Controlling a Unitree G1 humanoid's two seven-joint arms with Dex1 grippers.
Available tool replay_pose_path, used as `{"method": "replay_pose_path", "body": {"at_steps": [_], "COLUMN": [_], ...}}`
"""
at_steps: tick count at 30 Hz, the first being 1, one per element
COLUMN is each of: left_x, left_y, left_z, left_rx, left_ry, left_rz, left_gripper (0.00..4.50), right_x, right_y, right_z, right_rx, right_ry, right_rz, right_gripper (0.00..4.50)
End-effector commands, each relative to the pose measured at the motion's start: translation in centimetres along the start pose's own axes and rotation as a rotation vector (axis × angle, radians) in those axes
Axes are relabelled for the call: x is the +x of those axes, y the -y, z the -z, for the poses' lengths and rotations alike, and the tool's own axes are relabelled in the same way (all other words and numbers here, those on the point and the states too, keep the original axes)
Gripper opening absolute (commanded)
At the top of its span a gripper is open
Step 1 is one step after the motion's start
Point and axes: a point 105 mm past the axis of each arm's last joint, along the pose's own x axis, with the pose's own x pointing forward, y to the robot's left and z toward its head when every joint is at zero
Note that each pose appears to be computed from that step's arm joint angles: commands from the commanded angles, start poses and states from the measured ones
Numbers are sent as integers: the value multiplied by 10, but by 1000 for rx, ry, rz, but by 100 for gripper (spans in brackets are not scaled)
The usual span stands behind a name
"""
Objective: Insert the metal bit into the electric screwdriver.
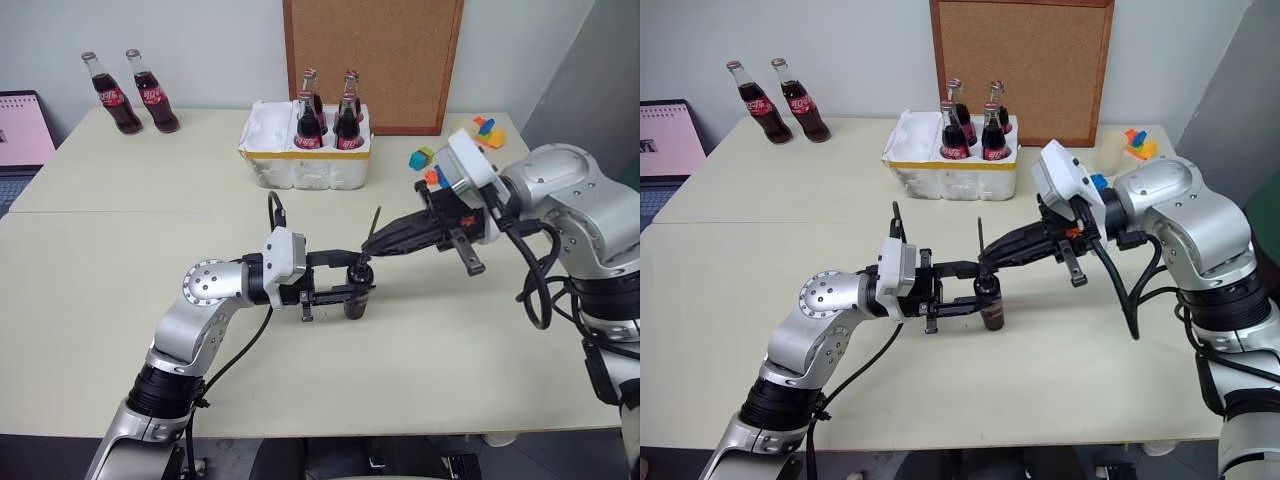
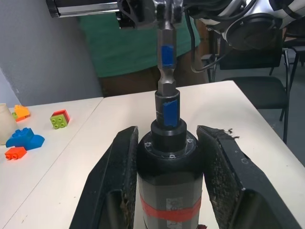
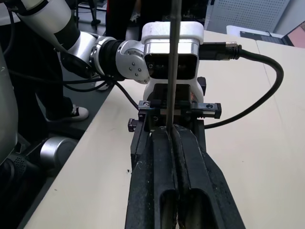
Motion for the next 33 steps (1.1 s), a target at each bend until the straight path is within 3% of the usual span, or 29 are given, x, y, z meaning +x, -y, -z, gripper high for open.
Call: {"method": "replay_pose_path", "body": {"at_steps": [1, 19, 33], "left_x": [0, -6, -6], "left_y": [3, 2, 1], "left_z": [7, 10, 7], "left_rx": [-13, -9, -5], "left_ry": [-33, -43, -41], "left_rz": [18, 15, 16], "left_gripper": [158, 158, 158], "right_x": [7, -1, 0], "right_y": [1, 15, 9], "right_z": [14, 7, -3], "right_rx": [51, 68, 73], "right_ry": [-55, -31, 20], "right_rz": [-12, -41, -46], "right_gripper": [0, 0, 0]}}
